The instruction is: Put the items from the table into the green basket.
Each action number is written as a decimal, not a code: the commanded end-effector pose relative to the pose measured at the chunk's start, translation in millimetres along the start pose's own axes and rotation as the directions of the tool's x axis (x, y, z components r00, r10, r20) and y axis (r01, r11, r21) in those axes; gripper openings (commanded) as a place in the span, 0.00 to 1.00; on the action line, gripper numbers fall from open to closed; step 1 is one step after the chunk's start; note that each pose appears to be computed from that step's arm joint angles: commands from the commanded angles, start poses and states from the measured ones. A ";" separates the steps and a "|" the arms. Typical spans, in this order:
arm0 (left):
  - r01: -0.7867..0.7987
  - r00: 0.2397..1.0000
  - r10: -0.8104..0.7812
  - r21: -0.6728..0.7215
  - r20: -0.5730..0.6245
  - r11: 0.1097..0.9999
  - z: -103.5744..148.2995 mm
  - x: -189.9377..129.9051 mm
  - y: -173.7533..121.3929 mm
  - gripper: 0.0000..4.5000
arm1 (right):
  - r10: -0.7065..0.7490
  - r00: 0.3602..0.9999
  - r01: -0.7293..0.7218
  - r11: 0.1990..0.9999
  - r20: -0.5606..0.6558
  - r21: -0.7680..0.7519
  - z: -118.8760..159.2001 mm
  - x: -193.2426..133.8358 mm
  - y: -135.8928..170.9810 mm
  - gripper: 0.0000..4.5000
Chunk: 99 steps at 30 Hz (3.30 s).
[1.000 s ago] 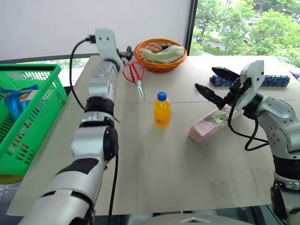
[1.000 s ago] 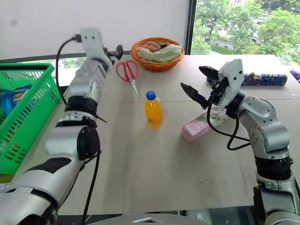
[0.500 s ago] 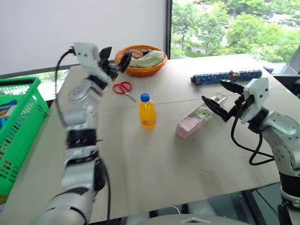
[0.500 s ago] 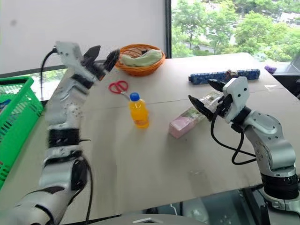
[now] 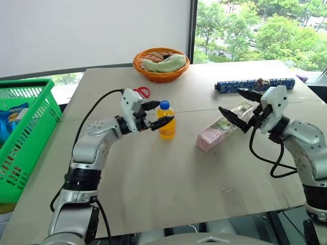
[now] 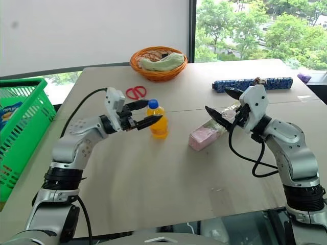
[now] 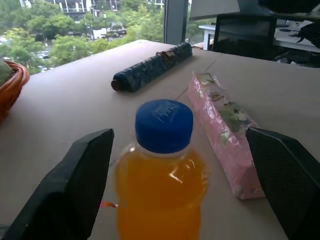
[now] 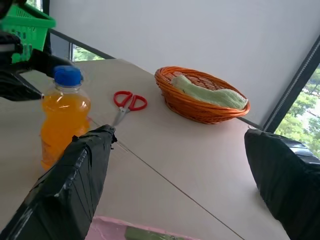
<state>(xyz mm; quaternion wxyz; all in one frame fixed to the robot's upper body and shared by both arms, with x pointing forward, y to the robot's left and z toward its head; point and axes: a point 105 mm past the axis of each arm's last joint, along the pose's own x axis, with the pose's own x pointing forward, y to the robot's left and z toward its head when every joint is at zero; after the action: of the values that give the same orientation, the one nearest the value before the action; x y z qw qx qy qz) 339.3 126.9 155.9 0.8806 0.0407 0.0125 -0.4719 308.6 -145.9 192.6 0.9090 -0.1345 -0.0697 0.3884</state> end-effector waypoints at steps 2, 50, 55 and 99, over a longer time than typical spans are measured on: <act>-0.043 0.999 0.044 0.045 -0.009 0.998 -3.6 6.3 8.9 0.98 | 0.086 0.993 -0.087 0.996 -0.081 -0.011 -12.1 -8.4 18.8 1.00; -0.913 -0.322 0.896 0.148 0.308 -0.379 99.0 -350.4 171.9 0.90 | 0.456 0.802 -0.546 0.822 0.386 0.161 71.6 -4.8 58.0 1.00; -0.954 -0.218 0.947 0.153 0.238 -0.258 82.2 -323.8 183.1 0.99 | 0.445 0.815 -0.526 0.837 0.371 0.152 70.5 -0.8 56.9 1.00; 0.006 0.901 -0.029 -0.053 -0.433 0.999 -74.5 150.5 -67.5 0.71 | -0.206 0.933 0.233 0.971 -0.296 0.060 -67.8 -118.5 6.5 1.00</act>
<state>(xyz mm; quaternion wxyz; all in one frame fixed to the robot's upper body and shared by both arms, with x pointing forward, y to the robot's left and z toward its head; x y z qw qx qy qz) 369.0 -29.4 75.1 0.8541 0.1262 0.2083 -0.4596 235.1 -242.8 110.5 0.9530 -0.1207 0.0938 0.2617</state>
